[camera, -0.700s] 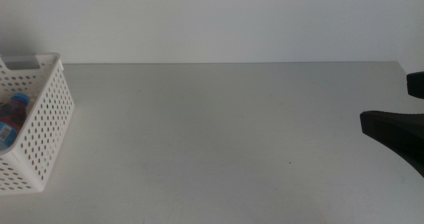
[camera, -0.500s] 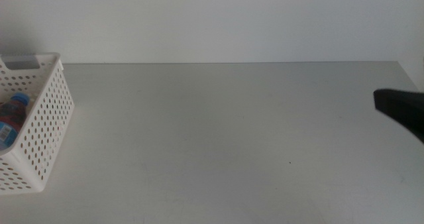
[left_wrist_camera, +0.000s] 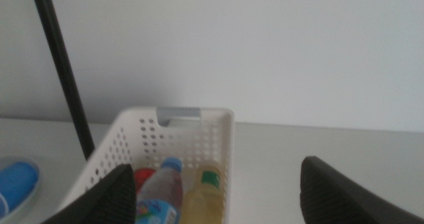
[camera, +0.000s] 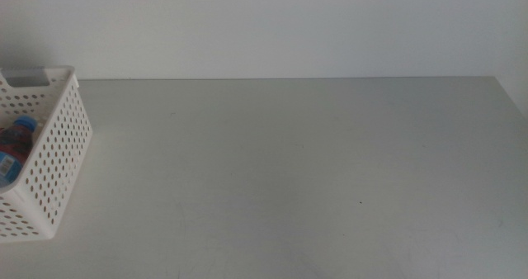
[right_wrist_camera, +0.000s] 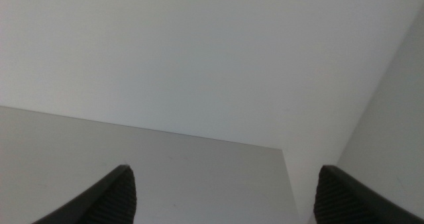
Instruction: Use arms to grab the bottles and put them into the dustbin to the left of the table.
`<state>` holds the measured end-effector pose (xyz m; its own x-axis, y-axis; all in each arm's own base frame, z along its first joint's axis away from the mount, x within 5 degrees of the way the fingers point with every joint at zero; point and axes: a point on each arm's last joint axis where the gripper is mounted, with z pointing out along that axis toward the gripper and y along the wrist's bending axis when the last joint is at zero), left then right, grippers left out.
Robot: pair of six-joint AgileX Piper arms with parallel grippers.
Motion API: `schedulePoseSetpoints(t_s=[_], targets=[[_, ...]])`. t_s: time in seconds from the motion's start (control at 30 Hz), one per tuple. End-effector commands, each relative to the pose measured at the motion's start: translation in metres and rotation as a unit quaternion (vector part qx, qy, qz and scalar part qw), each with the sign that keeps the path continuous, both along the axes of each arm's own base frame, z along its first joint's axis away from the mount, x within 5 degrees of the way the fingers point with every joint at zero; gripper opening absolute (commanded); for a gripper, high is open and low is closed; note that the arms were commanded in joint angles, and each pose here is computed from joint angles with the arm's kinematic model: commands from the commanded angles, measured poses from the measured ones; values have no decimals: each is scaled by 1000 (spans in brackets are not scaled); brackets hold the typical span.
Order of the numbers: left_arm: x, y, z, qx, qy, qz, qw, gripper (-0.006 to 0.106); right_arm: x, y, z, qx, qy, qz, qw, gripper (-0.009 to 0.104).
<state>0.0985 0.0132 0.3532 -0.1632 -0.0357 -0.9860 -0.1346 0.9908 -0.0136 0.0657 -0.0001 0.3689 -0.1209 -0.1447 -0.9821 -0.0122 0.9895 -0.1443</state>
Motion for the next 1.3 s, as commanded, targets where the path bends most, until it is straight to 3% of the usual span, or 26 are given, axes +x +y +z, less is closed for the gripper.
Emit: schedulePoseSetpoints(t_s=[0.0, 0.1, 0.27, 0.4, 0.5, 0.8, 1.27], targets=[[-10, -6, -9, -8, -43, -24, 999, 81, -20, -2, -9, -1, -55, -30, 998, 74], [-20, -14, -45, -10, -25, -68, 997, 81, -36, -1, -47, 9, -62, -49, 997, 74], [-36, -15, -80, 20, -24, -89, 996, 81, -37, 2, -102, 47, -42, -43, 997, 74], [-44, -17, -105, -13, -30, -94, 995, 81, -27, 0, -129, 59, -7, -46, 997, 74], [-47, -18, -128, -46, -23, -99, 994, 81, -22, -1, -139, 58, -16, -51, 997, 74], [-44, -18, -178, -48, 33, -97, 994, 81, -12, -5, -182, 62, -1, -62, 996, 74], [-45, -13, -174, -50, 8, -44, 998, 81, -13, -5, -185, 49, 19, -62, 997, 74]])
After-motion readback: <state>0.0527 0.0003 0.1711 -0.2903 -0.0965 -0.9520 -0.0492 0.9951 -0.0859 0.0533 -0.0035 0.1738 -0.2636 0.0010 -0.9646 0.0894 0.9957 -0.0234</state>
